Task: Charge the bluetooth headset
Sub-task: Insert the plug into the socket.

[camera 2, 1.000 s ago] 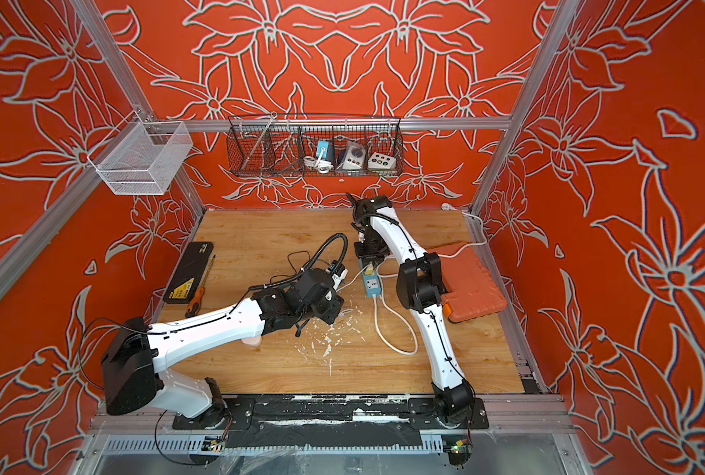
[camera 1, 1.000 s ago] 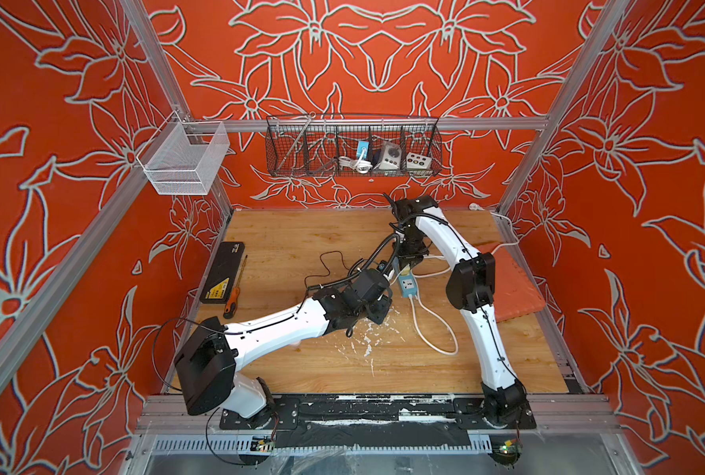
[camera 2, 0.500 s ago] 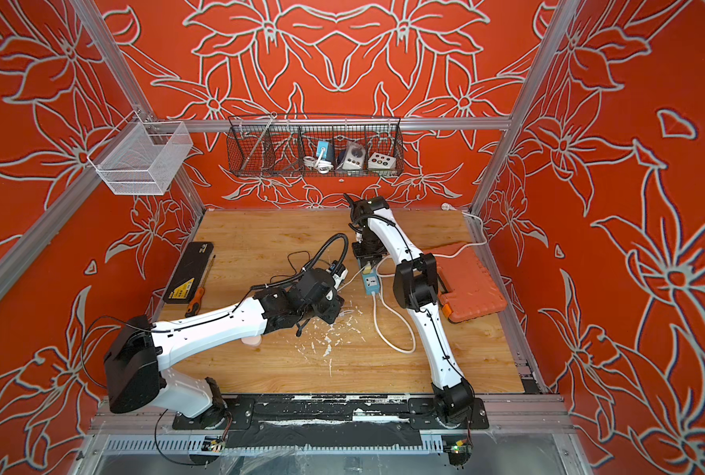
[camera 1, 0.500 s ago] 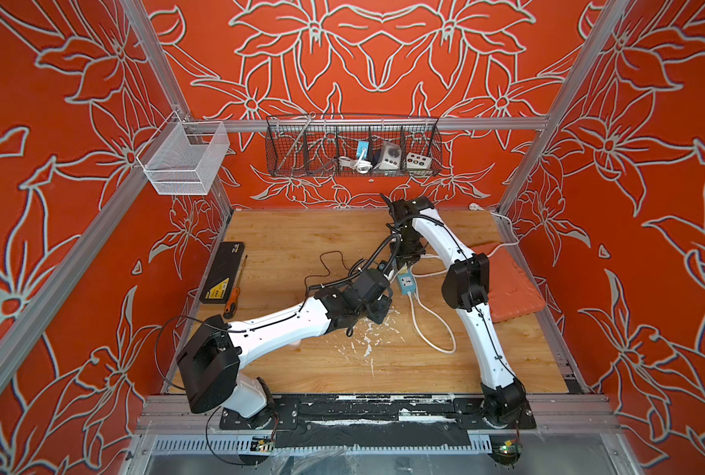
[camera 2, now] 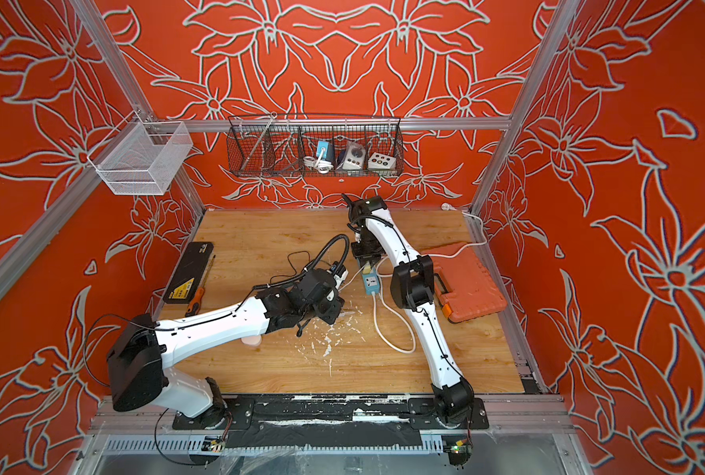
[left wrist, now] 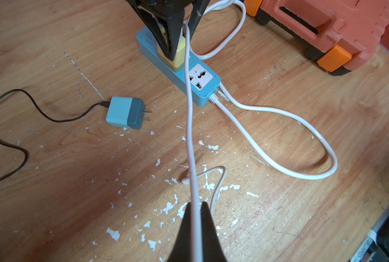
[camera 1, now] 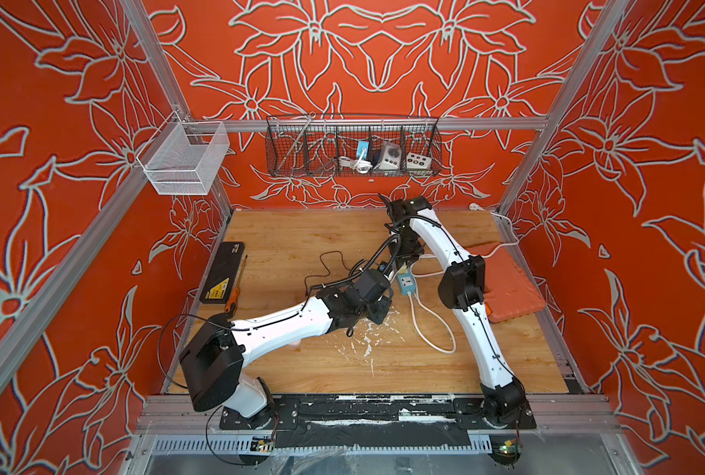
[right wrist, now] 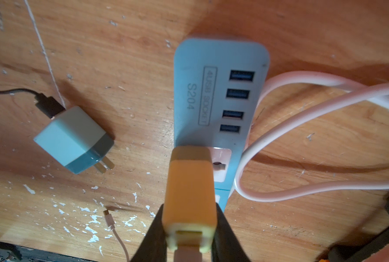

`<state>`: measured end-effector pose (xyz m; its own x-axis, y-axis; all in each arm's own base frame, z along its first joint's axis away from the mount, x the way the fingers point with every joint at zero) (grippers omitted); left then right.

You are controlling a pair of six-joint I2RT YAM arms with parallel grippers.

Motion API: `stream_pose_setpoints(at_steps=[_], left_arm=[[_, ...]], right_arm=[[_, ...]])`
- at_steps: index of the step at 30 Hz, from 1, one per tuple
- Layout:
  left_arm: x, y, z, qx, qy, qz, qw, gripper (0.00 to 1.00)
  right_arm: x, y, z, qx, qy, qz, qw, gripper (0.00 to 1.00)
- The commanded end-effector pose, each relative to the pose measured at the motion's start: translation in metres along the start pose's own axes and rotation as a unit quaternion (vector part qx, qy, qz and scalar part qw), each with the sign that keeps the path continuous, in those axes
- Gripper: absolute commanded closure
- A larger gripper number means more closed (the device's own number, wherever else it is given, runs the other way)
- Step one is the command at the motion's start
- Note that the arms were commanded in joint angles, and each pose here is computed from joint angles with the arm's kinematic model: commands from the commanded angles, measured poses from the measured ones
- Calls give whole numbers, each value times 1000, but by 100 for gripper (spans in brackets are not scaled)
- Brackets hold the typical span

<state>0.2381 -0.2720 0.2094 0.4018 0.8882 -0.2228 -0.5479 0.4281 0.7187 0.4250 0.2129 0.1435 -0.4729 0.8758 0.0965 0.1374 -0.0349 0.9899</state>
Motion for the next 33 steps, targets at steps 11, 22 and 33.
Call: stream_pose_setpoints(at_steps=[11, 22, 33], left_arm=[[0, 1, 2, 1, 7, -2, 1000, 100], [0, 1, 2, -1, 9, -3, 1000, 100], [0, 1, 2, 0, 10, -6, 1000, 100]], right_arm=[[-1, -100, 7, 103, 0, -29, 994, 100], [-2, -81, 9, 77, 0, -38, 996, 94], [-2, -63, 8, 60, -1, -49, 997, 82]])
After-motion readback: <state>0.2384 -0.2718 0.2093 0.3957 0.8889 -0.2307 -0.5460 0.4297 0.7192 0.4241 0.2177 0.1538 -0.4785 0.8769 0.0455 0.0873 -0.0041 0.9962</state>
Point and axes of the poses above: each gripper's point midway between its finger pads, its own y axis back along the fingers, its own x axis along the line the jaws close on, z = x × y, the point moved 8 cm from there along y, back along the fingers, and after that the axes turned 11 degrees about y, right-handed, at the moved point
